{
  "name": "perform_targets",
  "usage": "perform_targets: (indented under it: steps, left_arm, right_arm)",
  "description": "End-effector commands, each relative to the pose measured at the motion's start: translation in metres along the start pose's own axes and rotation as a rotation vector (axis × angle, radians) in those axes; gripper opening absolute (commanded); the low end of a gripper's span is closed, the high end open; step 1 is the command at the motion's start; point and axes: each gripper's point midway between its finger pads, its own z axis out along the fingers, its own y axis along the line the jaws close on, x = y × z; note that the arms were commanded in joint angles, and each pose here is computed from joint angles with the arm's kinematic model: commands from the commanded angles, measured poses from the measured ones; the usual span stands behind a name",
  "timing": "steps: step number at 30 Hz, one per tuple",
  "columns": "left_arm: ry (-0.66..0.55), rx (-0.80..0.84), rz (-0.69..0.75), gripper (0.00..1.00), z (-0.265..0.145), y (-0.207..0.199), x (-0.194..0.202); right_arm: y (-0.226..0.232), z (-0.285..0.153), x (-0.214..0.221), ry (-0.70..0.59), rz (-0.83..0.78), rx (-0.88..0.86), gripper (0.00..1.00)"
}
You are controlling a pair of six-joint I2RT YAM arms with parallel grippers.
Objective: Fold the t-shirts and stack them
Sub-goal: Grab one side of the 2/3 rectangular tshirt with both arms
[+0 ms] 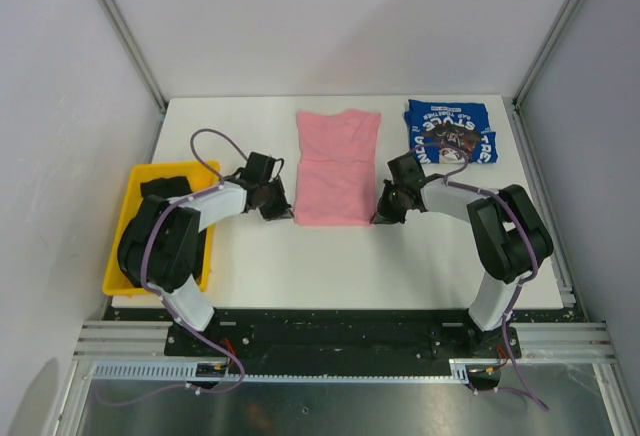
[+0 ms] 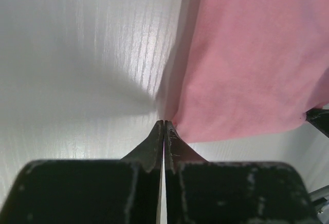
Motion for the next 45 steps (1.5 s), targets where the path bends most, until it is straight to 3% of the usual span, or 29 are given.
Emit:
perform_targets:
  steps: [1, 7, 13, 21, 34, 38, 43, 45]
  left_arm:
    - [-0.079, 0.01, 0.022, 0.0, -0.019, -0.007, -0.015]
    - [-0.057, 0.032, 0.041, 0.01, -0.026, -0.008, -0.005]
    - [-0.007, 0.112, 0.081, 0.3, -0.022, -0.023, 0.008]
    - [0.019, 0.079, 0.056, 0.35, -0.007, -0.017, 0.011]
    - [0.039, 0.05, 0.051, 0.33, 0.011, -0.018, 0.014]
    - [0.051, 0.023, 0.048, 0.24, 0.014, -0.016, 0.02]
    - [0.045, 0.01, 0.048, 0.04, 0.009, -0.015, 0.02]
    - [0.036, 0.015, 0.055, 0.01, 0.002, -0.017, 0.017]
  right_arm:
    - [-0.027, 0.008, 0.001, -0.001, -0.002, 0.09, 0.01]
    - [-0.025, 0.002, 0.001, -0.003, -0.011, 0.089, 0.0]
    - [-0.024, 0.004, 0.003, 0.002, -0.014, 0.087, 0.0]
    - [-0.026, 0.006, 0.006, 0.01, -0.016, 0.094, 0.0]
    - [-0.027, 0.008, 0.006, 0.014, -0.017, 0.096, 0.0]
    - [-0.027, 0.008, 0.005, 0.017, -0.018, 0.091, 0.0]
    - [-0.025, 0.005, 0.005, 0.016, -0.027, 0.08, 0.0]
    - [-0.024, 0.001, 0.005, 0.015, -0.035, 0.078, 0.0]
